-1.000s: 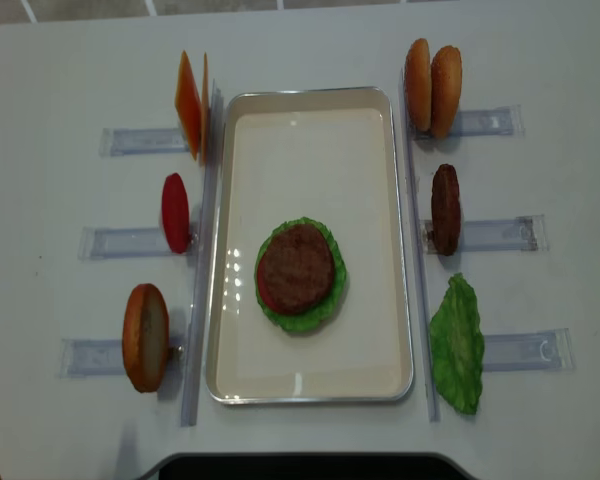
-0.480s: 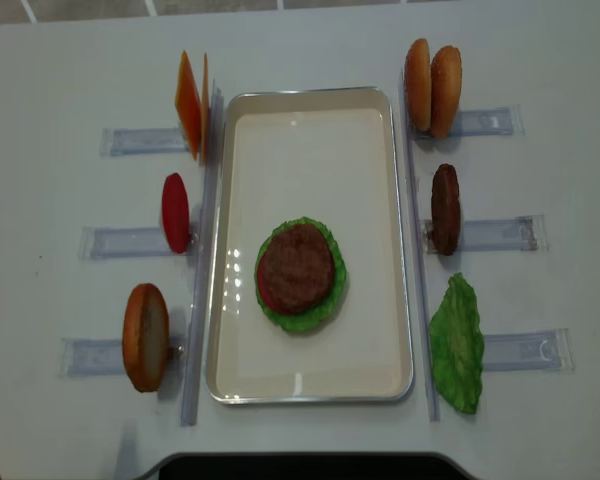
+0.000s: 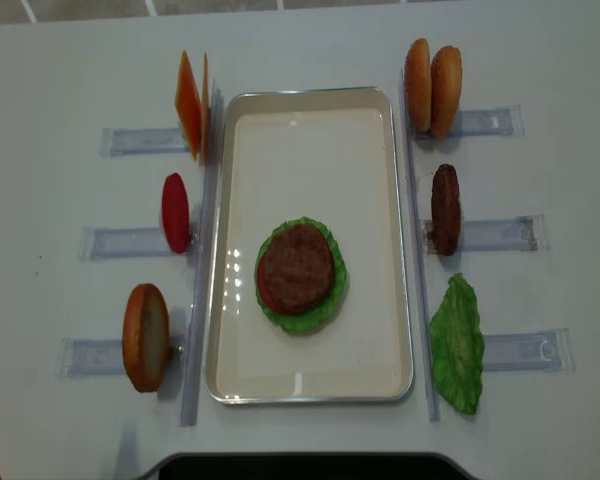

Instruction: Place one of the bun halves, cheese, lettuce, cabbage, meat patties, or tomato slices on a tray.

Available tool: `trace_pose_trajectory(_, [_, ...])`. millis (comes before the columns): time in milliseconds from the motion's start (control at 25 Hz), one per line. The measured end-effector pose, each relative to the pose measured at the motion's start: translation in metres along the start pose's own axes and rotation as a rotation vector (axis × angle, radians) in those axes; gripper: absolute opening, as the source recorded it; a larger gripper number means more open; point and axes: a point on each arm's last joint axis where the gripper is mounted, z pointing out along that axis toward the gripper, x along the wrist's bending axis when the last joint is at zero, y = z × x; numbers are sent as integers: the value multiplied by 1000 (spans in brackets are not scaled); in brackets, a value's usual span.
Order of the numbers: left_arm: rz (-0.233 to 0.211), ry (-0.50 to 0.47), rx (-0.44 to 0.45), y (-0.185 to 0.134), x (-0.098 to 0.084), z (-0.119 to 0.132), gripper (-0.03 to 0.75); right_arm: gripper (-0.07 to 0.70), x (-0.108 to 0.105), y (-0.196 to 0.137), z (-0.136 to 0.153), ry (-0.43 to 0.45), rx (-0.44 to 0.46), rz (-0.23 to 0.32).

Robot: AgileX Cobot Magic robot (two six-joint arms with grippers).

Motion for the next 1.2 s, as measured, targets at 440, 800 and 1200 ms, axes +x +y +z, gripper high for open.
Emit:
trace_pose_trajectory(440, [9,0,0,0,0,0,-7,331,1,-6,0,18,-70,6])
trace_pose_trajectory(800, [10,0,0,0,0,0,-7,328,1,-6,0,19,-70,6])
trace_pose_trajectory(1200, [10,0,0,0,0,0,-7,328,1,-6,0,19,-70,6])
